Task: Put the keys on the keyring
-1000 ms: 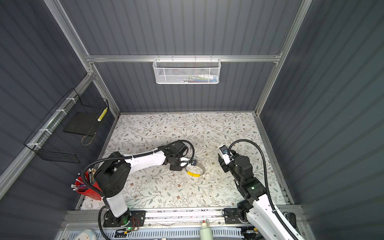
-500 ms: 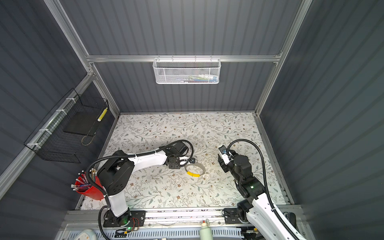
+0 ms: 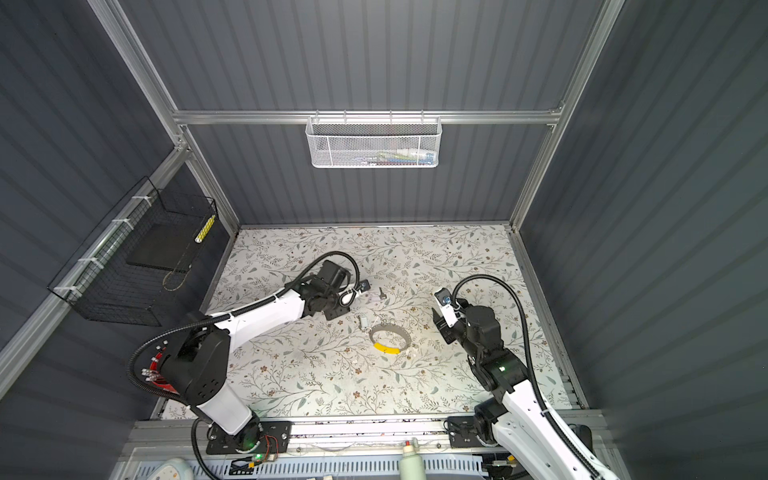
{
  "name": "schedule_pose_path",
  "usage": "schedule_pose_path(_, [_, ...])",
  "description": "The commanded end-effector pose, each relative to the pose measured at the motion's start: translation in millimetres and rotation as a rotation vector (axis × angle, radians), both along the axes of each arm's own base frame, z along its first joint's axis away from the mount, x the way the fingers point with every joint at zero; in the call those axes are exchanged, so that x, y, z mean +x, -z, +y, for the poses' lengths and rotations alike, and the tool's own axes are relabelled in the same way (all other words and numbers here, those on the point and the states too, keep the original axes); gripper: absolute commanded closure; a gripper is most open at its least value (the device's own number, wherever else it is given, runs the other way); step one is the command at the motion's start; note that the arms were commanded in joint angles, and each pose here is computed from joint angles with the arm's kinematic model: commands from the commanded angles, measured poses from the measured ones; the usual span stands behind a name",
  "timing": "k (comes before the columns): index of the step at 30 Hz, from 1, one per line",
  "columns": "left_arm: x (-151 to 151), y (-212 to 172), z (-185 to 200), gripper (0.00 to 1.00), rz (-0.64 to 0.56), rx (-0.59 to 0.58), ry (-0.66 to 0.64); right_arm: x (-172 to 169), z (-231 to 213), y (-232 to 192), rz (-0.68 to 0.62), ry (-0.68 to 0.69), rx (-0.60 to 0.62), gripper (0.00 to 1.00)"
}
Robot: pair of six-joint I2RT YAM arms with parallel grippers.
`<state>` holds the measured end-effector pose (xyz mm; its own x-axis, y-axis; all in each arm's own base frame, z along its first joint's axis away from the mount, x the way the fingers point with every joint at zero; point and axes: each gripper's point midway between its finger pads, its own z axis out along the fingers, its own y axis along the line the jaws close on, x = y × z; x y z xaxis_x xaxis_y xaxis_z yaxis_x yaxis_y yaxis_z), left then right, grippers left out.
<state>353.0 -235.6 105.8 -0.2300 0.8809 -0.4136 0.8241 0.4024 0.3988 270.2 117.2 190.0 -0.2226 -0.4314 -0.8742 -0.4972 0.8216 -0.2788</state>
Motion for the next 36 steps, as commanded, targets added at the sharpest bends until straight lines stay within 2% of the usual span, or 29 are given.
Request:
schedule_pose_path(1, [1, -20, -32, 0.46, 0.042, -0.219, 0.0, -8, 29, 5, 0.134, -0.135, 0.085, 0.45])
schedule_pose_path(5, [13, -21, -50, 0.46, 0.078, -0.303, -0.002, 2, 40, 16, 0.268, -0.109, 0.152, 0.5])
schedule_pose_path(10, [36, -8, -67, 0.48, 0.135, -0.341, -0.046, 17, 47, 26, 0.339, -0.065, 0.209, 0.53])
schedule_pose_path(13, [37, -7, -78, 0.49, 0.17, -0.396, -0.049, 25, 49, 38, 0.417, -0.022, 0.22, 0.55])
schedule_pose_path(18, [34, -3, -86, 0.49, 0.193, -0.465, -0.051, 36, 52, 74, 0.63, 0.099, 0.221, 0.63])
schedule_pose_path(26, [29, -4, -79, 0.49, 0.166, -0.466, -0.059, 43, 87, 103, 0.736, 0.026, 0.169, 0.69])
schedule_pose_path(30, [26, -7, -69, 0.49, 0.134, -0.456, -0.077, 41, 103, 110, 0.784, -0.054, 0.13, 0.7])
schedule_pose_path(34, [29, -16, -52, 0.49, 0.078, -0.456, -0.132, 37, 119, 97, 0.918, -0.055, 0.211, 0.69])
schedule_pose_path(36, [35, -23, -41, 0.49, 0.062, -0.487, -0.185, 36, 125, 92, 1.012, 0.007, 0.268, 0.69])
